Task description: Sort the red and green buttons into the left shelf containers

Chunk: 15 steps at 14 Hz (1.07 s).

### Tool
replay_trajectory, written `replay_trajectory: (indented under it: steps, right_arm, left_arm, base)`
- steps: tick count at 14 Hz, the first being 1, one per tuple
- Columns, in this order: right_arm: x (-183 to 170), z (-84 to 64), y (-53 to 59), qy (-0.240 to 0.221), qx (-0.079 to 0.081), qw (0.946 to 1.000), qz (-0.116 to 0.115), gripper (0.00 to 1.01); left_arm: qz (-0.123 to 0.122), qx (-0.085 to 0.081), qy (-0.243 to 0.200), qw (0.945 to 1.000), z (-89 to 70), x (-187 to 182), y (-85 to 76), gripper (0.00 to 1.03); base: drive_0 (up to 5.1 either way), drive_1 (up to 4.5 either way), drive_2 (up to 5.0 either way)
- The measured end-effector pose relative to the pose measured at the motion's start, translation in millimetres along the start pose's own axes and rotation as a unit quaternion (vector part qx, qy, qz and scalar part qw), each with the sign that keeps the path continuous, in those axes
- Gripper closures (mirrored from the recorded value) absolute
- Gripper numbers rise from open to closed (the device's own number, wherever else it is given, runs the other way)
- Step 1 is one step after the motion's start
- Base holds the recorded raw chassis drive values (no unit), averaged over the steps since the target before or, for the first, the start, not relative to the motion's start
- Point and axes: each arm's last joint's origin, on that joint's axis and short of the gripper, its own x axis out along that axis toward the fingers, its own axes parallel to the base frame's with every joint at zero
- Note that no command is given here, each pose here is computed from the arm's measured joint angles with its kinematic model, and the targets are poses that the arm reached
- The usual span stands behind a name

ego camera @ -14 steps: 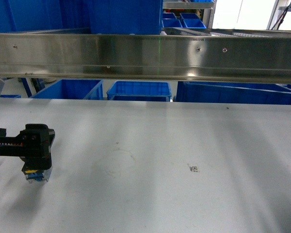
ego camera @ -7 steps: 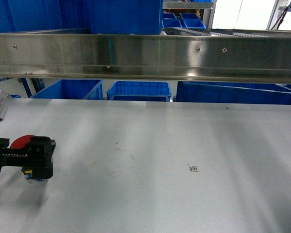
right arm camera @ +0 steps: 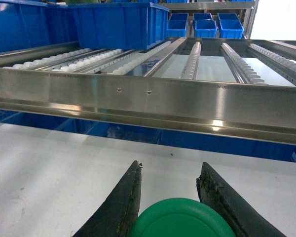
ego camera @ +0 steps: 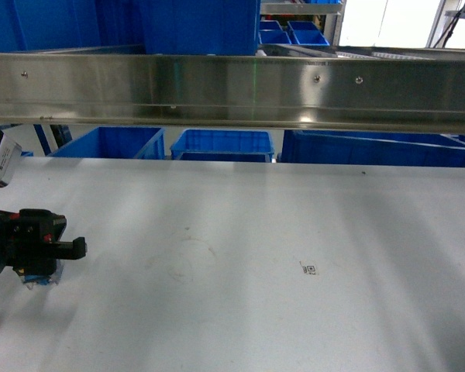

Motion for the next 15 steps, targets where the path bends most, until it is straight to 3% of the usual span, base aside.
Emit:
replay_trajectory:
  steps: [3, 4, 5, 7, 9, 10, 14, 15]
  right_arm:
    - [-0.1, 0.1, 0.0, 0.0, 0.0, 1.0, 0.0, 0.7]
    - [0.0, 0.0, 0.0, 0.0, 0.0, 1.0, 0.0, 0.7]
    - [-0.1, 0.1, 0.0, 0.0, 0.0, 1.0, 0.0, 0.7]
    - [0.0, 0.0, 0.0, 0.0, 0.0, 1.0, 0.0, 0.7]
    - [0.0, 0.0, 0.1, 0.0, 0.0, 1.0, 0.001, 0.7]
    - [0.0, 0.0, -0.1, 0.0, 0.0, 1.0, 0.0, 0.7]
    - [0.0, 0.0, 0.2, 0.0, 0.0, 1.0, 0.001, 0.7]
    - [-0.1, 0.0, 0.1, 0.0, 0.0, 1.0, 0.001, 0.7]
  left_arm:
    - [-0.003, 0.002, 0.007, 1.0, 1.1, -3.3, -3.5, 0.72]
    - [-0.006, -0.012, 0.016, 0.9998, 11.5, -12.1, 3.7, 0.73]
    - [0.002, -0.026, 0.012, 0.9996, 23.5, -21.6, 8.6, 0.73]
    - [0.016, -0.044, -0.044, 0.9979, 64.6, -46.3, 13.3, 0.73]
    - [0.004, -0.062, -0.096, 0.9934, 107.7, -78.8, 20.3, 0.73]
    - [0.0, -0.063, -0.105, 0.9925, 116.2, -93.8, 23.5, 0.73]
    - [-0.01, -0.063, -0.109, 0.992, 119.2, -131.1, 26.2, 0.73]
    - [-0.024, -0.057, -0.12, 0.9908, 120.5, -133.6, 24.1, 0.73]
  base:
    - [0.0, 0.0, 0.0]
    - [0.0, 0.0, 0.0]
    - [0.0, 0.0, 0.0]
    - [0.0, 0.0, 0.0]
    - [0.0, 0.0, 0.0]
    - [0.0, 0.0, 0.0]
    - [0.0, 0.0, 0.0]
    - [0.0, 0.0, 0.0]
